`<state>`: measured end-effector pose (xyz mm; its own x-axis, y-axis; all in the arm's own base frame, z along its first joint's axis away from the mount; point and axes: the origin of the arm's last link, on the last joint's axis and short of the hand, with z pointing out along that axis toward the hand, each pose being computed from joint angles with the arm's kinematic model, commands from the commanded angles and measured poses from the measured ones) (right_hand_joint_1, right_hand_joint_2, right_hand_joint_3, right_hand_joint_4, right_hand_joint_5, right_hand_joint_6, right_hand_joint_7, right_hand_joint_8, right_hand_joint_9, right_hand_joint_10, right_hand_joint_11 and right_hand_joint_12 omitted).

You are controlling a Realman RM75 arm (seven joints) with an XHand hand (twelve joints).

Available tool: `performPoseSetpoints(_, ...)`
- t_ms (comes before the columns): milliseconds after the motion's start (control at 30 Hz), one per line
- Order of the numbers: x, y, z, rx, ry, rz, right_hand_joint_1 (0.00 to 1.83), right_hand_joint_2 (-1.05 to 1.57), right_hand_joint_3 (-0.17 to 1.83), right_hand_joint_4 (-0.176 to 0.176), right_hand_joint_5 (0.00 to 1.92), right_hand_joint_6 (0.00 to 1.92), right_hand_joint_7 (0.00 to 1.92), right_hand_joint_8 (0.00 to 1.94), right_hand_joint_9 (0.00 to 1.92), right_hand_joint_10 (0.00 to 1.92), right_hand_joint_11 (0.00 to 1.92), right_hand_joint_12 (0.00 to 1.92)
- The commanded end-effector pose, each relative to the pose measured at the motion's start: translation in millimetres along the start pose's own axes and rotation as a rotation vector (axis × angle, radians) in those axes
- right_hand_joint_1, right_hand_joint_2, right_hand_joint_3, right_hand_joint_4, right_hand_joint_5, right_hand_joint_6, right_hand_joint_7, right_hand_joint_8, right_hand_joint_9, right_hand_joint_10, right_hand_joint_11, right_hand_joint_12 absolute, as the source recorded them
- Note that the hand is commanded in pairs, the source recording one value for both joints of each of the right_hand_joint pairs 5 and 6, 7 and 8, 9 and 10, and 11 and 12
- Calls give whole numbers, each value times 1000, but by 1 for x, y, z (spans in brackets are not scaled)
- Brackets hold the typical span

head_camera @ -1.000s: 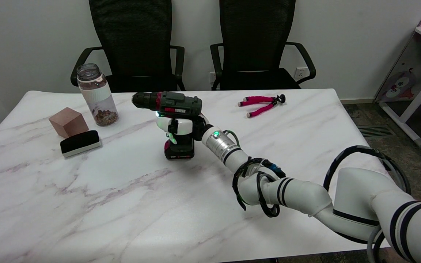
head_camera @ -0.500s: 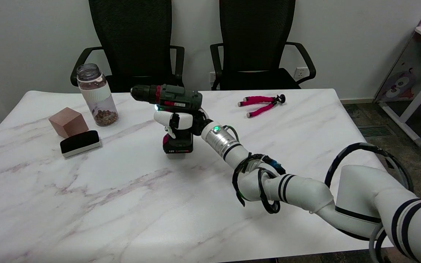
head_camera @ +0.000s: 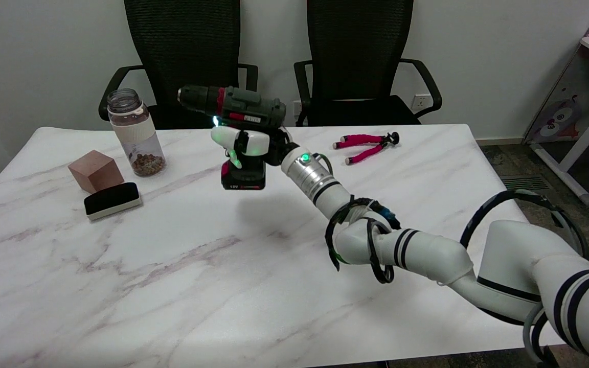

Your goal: Pick up the power screwdriver.

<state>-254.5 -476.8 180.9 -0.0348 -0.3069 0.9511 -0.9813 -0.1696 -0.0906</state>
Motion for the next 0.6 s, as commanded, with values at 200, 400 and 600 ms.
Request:
performPoseSetpoints(200,5,-78,15,217,-39,44,1003,276,970,11,1210,1210,1210,1210,1920,1920,1920,1920)
performPoseSetpoints(400,3,-82,17,222,-44,52,999,329,933,7,1156,1156,1156,1156,1920,1920,1920,1920)
performPoseSetpoints(600,6,-80,16,221,-36,48,999,367,931,4,1137,1137,1137,1137,1920,1920,1920,1920)
